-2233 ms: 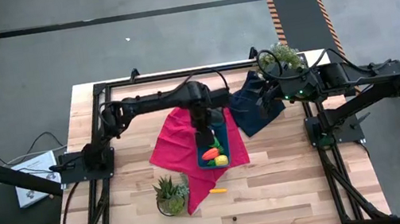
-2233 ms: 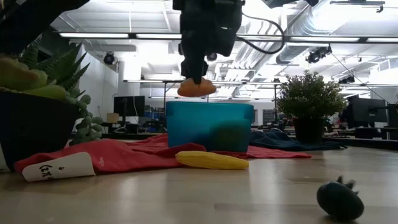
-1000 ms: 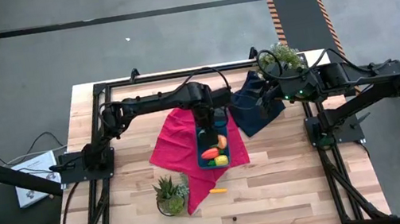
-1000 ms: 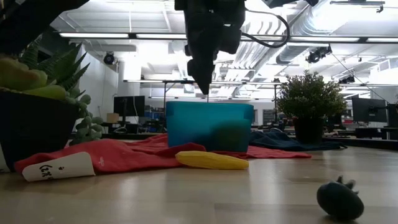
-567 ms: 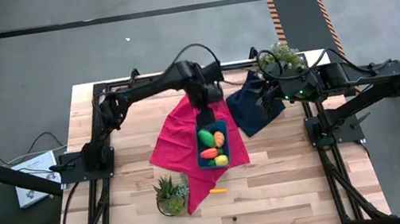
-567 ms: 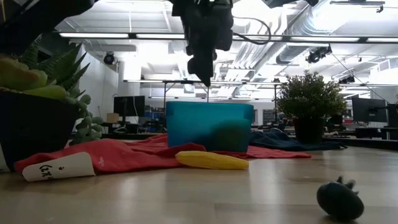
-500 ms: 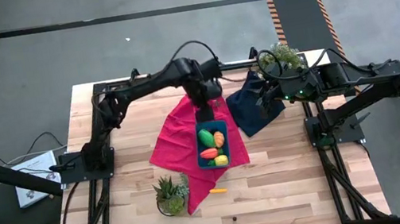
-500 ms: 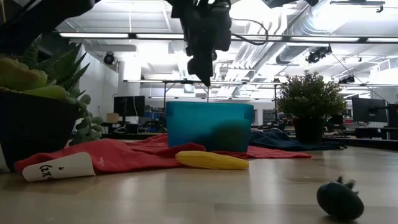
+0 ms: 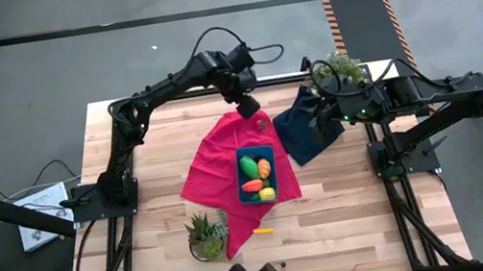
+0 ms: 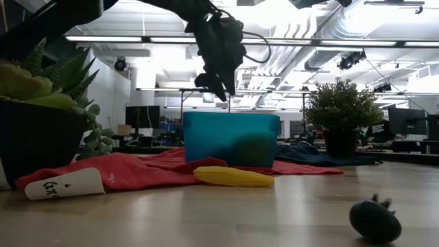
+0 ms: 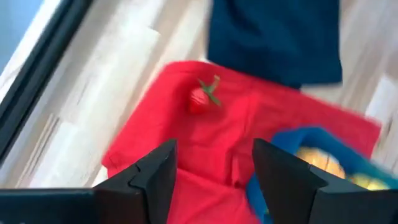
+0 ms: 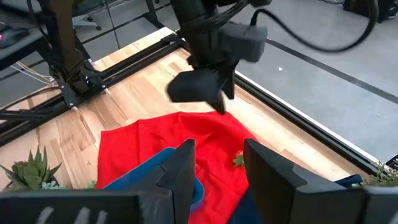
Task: Pick and placing Produce into tupperware
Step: Put the strawberry into the blue bin
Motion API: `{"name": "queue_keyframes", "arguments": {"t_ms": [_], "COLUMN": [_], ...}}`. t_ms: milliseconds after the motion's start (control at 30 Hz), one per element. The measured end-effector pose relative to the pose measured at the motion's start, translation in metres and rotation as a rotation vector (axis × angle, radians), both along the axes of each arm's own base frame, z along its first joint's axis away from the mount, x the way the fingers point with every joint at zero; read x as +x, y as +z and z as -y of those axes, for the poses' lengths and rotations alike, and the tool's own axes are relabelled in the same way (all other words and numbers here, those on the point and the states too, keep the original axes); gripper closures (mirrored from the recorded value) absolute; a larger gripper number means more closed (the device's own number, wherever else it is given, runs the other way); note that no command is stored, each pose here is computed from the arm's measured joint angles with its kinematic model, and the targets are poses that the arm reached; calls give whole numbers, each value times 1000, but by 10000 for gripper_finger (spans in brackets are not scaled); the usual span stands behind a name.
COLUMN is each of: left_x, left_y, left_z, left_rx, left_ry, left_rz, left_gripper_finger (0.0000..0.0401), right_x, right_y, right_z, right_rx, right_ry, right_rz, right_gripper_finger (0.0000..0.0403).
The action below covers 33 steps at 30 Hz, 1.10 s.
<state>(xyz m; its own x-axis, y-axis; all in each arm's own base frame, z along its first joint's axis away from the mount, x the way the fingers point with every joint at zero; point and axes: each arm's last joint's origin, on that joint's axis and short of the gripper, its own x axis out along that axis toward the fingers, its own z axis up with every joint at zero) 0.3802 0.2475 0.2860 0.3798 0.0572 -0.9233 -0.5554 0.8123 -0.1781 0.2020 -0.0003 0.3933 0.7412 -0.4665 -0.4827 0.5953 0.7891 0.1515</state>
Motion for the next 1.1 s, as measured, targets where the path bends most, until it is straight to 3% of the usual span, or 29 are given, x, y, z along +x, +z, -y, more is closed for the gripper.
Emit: {"name": "queue_keyframes", "arguments": {"t_ms": [267,700,900,1100], "left_x": [3,4,5,14], "left_y": [3,-7,-27,-37], "left_z": [-11,-12,-13,-7], "left_rx": [-41,-75,-120,-135], "left_ry": [210,355,475,574], "left_rz": [98,81,68,105], "left_gripper_finger": [212,207,208,208], "right_x": [0,-11,-42,-94], "right_y": [0,4,9,18], "right_z": [0,26,36,33], "right_rx": [-5,-62,-47,-89], "right_ry": [-11,-144,-14,65], "right_rz": [2,-14,-85,-81], "right_gripper_finger": [273,273,273,273]}}
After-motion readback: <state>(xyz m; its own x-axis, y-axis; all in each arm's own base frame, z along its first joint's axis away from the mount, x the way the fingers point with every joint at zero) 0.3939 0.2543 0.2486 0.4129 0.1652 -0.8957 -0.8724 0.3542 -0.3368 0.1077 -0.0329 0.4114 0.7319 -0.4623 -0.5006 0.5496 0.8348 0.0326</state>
